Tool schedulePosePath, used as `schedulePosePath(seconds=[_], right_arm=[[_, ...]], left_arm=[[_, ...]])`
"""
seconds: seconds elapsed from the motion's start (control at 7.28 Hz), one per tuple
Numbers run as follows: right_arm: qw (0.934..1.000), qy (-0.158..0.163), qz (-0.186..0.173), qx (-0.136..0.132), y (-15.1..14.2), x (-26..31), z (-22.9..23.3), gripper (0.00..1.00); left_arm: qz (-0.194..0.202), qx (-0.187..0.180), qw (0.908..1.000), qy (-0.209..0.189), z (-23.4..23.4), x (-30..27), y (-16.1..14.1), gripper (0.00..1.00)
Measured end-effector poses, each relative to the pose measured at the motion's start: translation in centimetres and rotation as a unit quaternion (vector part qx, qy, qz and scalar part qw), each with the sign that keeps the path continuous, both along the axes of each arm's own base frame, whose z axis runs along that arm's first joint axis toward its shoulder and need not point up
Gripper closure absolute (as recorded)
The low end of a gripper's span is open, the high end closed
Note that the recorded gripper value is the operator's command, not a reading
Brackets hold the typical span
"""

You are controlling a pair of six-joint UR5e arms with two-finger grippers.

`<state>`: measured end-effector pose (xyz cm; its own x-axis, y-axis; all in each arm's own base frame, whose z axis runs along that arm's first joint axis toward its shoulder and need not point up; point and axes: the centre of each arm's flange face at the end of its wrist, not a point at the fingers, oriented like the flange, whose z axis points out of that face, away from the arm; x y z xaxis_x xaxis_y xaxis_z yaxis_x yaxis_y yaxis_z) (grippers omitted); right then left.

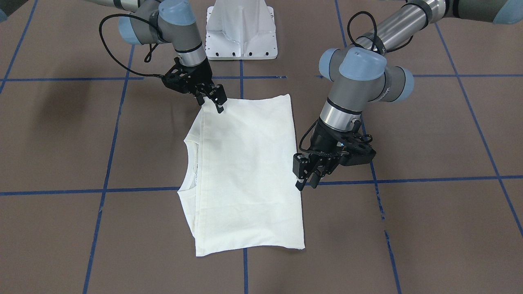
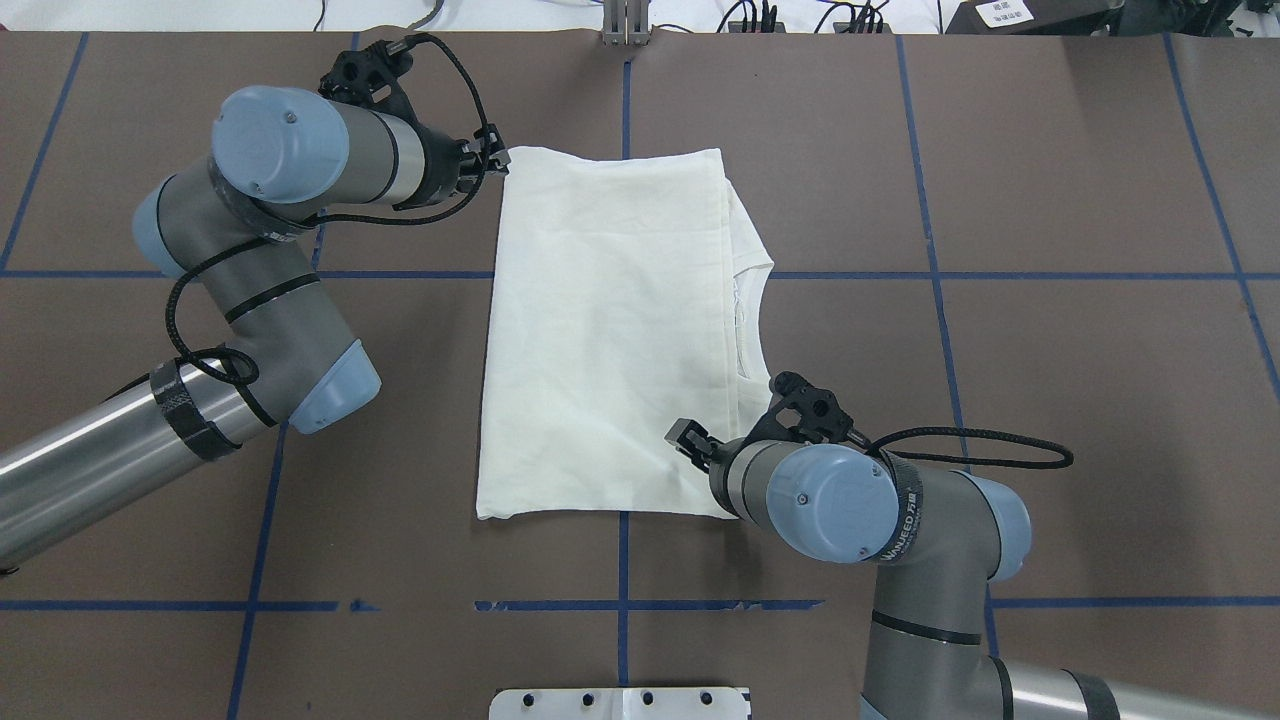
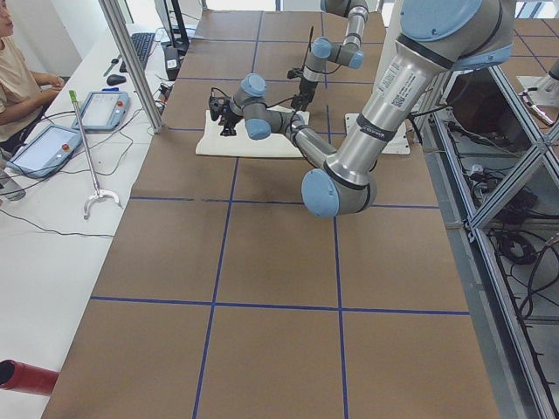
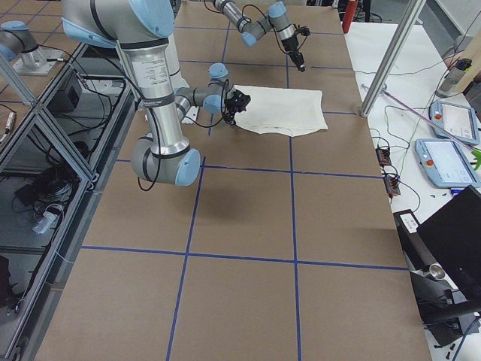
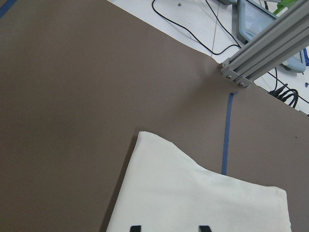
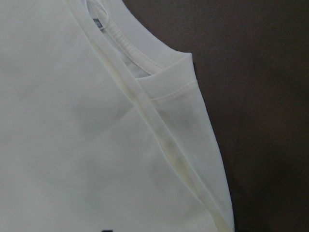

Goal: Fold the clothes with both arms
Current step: 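Hold the shirt edge with the right gripper while the left gripper holds the collar corner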

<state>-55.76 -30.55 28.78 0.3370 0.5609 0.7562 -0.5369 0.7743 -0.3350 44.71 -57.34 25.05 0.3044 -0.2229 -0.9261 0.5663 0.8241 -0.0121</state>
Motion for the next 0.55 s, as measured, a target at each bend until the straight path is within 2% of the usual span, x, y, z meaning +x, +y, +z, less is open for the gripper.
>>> schedulePosePath(seconds=[0.55], right_arm=[[1.0000, 0.005, -0.005, -0.002, 0.60, -0.33, 0.51, 0.14]], left_arm=[[0.001, -0.001, 1.0000, 0.001, 0.00, 0.21, 0.17, 0.50]])
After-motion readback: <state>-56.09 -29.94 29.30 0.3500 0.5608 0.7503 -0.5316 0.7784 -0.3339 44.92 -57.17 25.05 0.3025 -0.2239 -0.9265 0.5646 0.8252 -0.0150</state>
